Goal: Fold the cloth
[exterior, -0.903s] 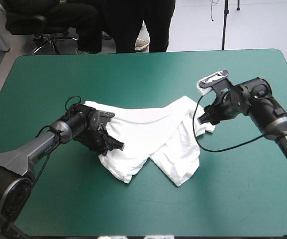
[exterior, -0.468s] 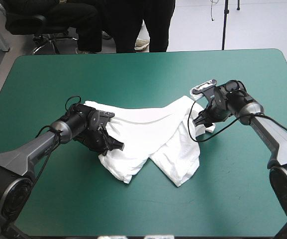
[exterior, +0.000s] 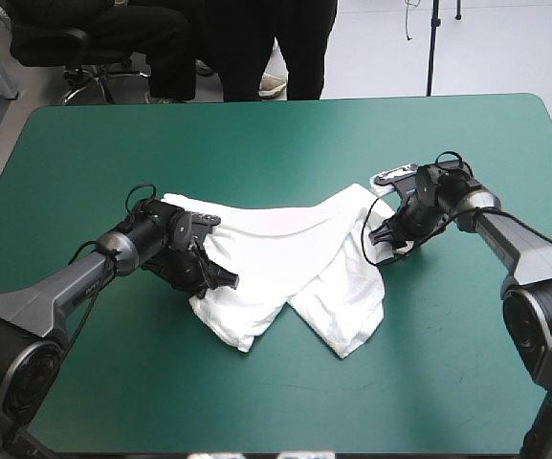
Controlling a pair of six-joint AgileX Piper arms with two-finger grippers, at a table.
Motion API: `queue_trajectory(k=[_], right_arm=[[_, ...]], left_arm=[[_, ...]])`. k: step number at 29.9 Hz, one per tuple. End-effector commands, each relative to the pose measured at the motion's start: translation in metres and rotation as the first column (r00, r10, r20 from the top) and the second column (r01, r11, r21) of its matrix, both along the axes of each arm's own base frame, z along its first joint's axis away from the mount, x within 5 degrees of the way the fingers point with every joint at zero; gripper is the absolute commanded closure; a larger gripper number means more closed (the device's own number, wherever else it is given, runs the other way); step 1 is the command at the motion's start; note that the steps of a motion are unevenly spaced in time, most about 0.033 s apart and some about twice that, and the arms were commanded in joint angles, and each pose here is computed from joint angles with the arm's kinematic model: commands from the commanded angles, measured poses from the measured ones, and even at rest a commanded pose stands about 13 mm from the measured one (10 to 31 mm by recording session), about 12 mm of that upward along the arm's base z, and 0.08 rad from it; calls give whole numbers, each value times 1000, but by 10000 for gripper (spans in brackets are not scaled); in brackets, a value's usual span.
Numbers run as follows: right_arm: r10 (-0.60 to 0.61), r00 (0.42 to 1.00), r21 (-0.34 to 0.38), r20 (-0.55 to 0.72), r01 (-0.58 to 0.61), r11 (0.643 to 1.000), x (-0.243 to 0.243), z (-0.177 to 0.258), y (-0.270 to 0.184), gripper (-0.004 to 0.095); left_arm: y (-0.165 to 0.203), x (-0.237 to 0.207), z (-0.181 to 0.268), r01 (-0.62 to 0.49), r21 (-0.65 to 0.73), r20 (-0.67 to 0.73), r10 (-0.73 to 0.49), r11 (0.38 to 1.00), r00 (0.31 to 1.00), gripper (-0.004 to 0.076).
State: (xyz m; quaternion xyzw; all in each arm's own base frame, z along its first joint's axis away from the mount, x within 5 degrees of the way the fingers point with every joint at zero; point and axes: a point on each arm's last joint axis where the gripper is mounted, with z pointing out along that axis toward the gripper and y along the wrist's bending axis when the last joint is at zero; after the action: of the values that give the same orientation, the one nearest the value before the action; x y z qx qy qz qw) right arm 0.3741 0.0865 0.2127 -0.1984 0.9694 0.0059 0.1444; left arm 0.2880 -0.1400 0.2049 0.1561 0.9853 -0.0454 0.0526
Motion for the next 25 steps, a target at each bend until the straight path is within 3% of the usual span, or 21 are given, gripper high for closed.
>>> queue_trajectory(k=[1,8,12,16,21,25], right_arm=[[1,1000,27,-15,-1,1000,2,-1,2,521],[0,999,30,-40,1,1000,2,-6,3,915],[0,1000,34,-25,1,999,2,1,2,925],[5,999,27,40,-6,1000,3,31,1,925],[-7,979,-18,203,10,1000,-2,98,-8,925],[-33,933,-8,358,38,999,-15,160,-14,925]], left_arm=[[-5,0,4,0,-25,27,0,1000,1000,741],[-2,1,6,20,4,52,-20,1000,998,741],[1,1,21,22,23,96,-24,1000,995,741],[5,1,67,29,18,208,-32,999,978,741],[13,-5,145,15,-20,410,-5,1000,912,741],[22,-21,213,17,-89,557,35,996,830,741]])
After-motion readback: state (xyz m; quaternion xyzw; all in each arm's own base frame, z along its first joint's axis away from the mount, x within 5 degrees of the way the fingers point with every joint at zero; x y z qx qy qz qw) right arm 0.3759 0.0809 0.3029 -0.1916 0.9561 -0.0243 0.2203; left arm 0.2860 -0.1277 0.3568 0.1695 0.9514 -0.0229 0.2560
